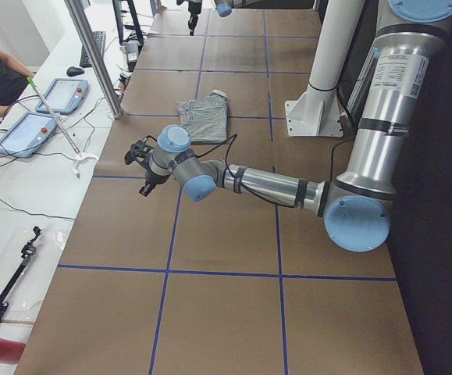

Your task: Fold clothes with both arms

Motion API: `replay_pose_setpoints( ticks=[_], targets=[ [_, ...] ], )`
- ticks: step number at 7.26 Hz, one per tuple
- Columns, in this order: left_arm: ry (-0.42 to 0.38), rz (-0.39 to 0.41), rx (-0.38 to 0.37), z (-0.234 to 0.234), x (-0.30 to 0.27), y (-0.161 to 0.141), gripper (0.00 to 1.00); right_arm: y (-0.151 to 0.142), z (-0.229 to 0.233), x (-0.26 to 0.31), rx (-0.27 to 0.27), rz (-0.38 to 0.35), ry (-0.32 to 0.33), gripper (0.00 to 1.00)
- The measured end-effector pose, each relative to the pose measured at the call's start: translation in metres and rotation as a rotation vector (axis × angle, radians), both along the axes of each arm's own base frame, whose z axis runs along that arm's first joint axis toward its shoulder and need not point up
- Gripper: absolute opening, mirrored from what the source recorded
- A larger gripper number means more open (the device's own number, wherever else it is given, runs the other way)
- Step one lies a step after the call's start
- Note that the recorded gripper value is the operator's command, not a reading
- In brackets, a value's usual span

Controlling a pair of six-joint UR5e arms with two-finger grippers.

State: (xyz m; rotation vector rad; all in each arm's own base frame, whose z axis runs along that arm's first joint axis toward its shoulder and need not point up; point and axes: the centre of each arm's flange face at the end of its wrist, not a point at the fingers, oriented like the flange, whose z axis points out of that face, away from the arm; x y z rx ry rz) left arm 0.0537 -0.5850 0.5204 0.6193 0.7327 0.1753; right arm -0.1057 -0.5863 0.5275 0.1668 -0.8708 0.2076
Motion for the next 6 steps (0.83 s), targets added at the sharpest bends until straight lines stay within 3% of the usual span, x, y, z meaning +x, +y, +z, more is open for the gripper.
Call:
replay_pose_setpoints(
  ticks=[1,2,3,4,6],
  targets=[
    [-0.045,0.018,-0.01,0.018,-0.046,0.006,0.0,0.026,0.038,0.053,0.045,-0.053,0.054,0.0],
    [-0.089,0.044,-0.043,0.032,-0.086,0.012,0.14,0.053,0.072,0.096,0.072,-0.116,0.106,0.0],
    [-0.125,0.079,-0.108,0.043,-0.116,0.02,0.6,0.081,0.102,0.126,0.077,-0.183,0.143,0.97],
    [-0.147,0.125,-0.194,0.059,-0.131,0.036,1.0,0.111,0.121,0.144,0.06,-0.234,0.159,1.0],
    [-0.133,0.179,-0.328,0.083,-0.136,0.078,1.0,0.14,0.123,0.152,0.024,-0.265,0.16,1.0]
  ],
)
